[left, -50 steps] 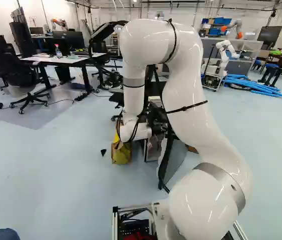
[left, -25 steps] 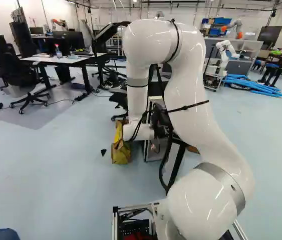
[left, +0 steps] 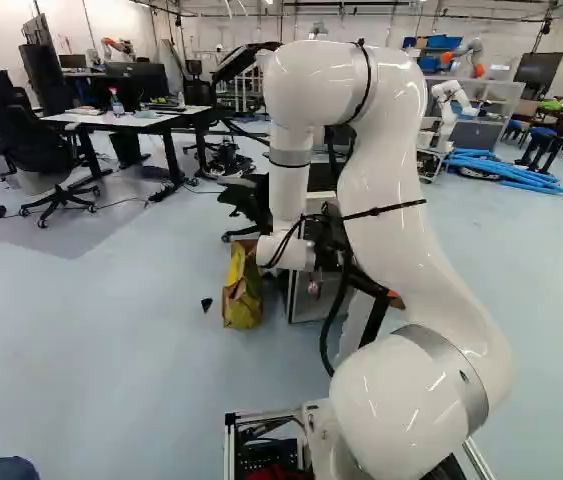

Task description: Grab a drink from the fridge

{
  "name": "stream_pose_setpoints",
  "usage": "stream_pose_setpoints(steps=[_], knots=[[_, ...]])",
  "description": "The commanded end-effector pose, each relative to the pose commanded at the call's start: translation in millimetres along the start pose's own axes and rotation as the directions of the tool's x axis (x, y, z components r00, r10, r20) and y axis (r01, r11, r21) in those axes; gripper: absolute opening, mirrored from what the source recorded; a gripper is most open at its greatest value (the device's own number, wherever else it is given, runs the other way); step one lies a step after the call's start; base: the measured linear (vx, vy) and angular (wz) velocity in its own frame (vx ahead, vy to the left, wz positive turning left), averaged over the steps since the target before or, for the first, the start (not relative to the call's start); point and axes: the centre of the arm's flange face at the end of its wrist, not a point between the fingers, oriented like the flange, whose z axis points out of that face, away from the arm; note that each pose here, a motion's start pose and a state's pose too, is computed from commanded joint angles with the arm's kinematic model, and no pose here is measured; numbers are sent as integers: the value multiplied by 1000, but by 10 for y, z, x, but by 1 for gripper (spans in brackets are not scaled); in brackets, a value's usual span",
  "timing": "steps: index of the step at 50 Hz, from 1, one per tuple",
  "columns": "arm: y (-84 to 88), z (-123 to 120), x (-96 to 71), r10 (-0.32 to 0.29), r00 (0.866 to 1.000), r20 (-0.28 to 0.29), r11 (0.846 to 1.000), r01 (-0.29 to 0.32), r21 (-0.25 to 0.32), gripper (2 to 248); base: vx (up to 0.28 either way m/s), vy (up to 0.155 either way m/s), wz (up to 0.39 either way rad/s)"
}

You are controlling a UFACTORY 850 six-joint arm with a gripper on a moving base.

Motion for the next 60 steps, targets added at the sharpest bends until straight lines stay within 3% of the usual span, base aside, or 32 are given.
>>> stream_pose_setpoints(steps=[12, 23, 43, 60], knots=[[-177, 169, 37, 36, 999, 27, 995, -34, -93, 247, 0, 0, 0], [-356, 358, 71, 79, 995, 56, 980, -68, -185, 247, 0, 0, 0], [-699, 761, 165, 161, 984, 72, 938, -130, -323, 247, 0, 0, 0], [-972, 1133, 252, 227, 972, 65, 892, -181, -414, 247, 0, 0, 0]])
